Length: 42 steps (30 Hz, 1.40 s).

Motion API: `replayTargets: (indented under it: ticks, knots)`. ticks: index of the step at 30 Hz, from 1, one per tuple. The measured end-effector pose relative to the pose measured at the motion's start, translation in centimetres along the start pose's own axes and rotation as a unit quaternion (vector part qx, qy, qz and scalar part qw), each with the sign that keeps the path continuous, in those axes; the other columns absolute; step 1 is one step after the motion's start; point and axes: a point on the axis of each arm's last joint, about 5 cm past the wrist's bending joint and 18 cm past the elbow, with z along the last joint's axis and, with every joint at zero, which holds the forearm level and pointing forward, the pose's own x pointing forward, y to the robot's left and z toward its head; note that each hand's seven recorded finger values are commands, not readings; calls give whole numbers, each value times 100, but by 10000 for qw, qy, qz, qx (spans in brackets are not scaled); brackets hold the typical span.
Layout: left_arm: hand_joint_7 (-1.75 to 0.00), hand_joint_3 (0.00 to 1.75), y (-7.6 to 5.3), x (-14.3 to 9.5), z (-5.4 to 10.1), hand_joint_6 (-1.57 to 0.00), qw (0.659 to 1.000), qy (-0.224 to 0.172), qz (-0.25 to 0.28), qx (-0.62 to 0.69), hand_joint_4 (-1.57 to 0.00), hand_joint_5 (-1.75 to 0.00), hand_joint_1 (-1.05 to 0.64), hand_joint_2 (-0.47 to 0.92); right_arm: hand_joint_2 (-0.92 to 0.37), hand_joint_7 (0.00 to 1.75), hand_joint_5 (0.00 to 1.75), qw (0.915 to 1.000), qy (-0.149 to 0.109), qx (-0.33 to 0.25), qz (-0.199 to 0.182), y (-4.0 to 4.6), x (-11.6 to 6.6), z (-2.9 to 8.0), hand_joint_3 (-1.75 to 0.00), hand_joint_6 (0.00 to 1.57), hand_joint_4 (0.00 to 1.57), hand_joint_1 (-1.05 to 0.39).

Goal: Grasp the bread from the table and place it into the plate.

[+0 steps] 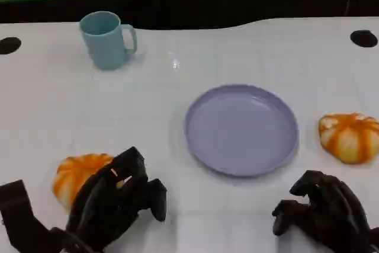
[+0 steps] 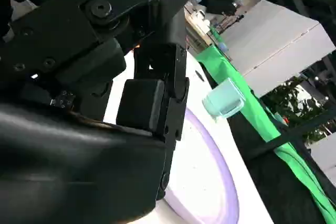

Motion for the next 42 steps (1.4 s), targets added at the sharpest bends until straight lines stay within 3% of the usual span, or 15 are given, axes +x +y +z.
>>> replayTargets:
  ticks: [40, 41, 42]
  knots:
    - [-175, 16, 0, 1, 4, -65, 9999, 43, 34, 118, -88, -175, -68, 92, -73, 36, 72, 10000, 12, 35, -6, -5, 1, -10, 0, 157, 157, -105]
    - [-135, 23, 0, 1, 4, -61, 9999, 43, 34, 118, -69, -169, -67, 92, -72, 36, 72, 10000, 12, 35, -6, -5, 1, -9, 0, 157, 157, -104]
    - [-111, 24, -1, 0, 14, -62, 9996, 35, 41, 263, -61, -165, -65, 92, -72, 35, 72, 10000, 12, 35, -5, -4, 1, -9, 0, 157, 157, -104]
